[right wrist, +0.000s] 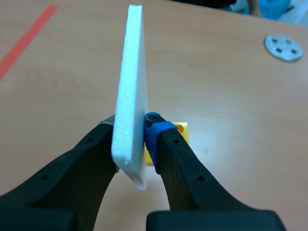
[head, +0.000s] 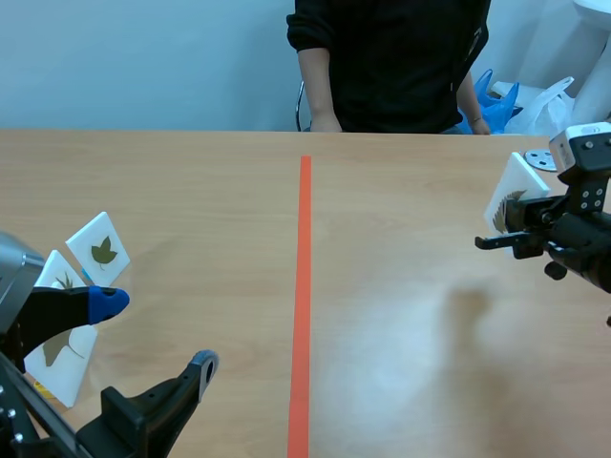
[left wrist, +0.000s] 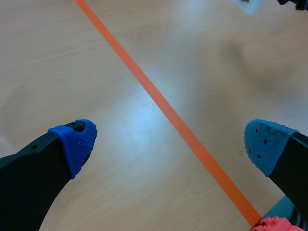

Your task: Sort the leaf by its shape. The table is split by an orange tape line. A compound leaf with several leaflets goes to the left side, a simple leaf with one blade goes to the right side. Return to the home posture when a red brick is placed on the table.

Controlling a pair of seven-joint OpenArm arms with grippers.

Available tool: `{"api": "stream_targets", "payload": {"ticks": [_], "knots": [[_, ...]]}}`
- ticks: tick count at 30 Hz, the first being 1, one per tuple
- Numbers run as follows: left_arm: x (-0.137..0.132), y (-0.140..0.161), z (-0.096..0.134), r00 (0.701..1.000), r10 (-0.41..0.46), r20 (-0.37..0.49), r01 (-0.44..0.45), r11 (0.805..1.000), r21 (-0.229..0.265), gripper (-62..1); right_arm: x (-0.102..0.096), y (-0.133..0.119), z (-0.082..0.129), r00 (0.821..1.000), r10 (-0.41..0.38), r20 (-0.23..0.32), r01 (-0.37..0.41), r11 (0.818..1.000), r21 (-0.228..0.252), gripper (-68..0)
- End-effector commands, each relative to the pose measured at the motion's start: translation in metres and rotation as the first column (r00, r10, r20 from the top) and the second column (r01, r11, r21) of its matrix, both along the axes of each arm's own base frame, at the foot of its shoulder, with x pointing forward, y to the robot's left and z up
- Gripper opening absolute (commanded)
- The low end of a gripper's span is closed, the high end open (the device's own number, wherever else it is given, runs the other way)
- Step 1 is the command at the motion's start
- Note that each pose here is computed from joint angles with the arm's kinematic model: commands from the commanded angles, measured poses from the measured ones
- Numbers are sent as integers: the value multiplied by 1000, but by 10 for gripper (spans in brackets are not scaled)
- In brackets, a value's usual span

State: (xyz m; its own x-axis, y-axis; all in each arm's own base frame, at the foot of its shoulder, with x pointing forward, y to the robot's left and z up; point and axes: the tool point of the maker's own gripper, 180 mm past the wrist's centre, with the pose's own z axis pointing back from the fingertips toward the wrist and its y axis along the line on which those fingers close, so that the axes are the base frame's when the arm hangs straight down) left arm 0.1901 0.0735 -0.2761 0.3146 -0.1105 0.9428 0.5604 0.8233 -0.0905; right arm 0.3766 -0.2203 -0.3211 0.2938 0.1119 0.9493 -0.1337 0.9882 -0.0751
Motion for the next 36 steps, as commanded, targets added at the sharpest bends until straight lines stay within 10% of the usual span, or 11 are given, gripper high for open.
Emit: {"api": "stream_targets", "payload": {"ticks": [1, 15, 25, 36], "knots": [[4, -2, 10, 1000, 3, 31, -2, 1000, -21, 14, 18, -3, 20, 998, -7, 68, 6, 1000, 8, -627], [4, -2, 10, 1000, 3, 31, -2, 1000, -21, 14, 38, -44, -27, 983, -178, -42, 180, 982, 50, -614], [4, -2, 10, 999, 3, 32, -2, 1000, -21, 14, 34, -48, -32, 979, -197, -60, 200, 979, 39, -392], [4, -2, 10, 999, 3, 32, -2, 1000, -21, 14, 27, -35, 33, 999, -25, 43, 19, 992, 128, -168]]}}
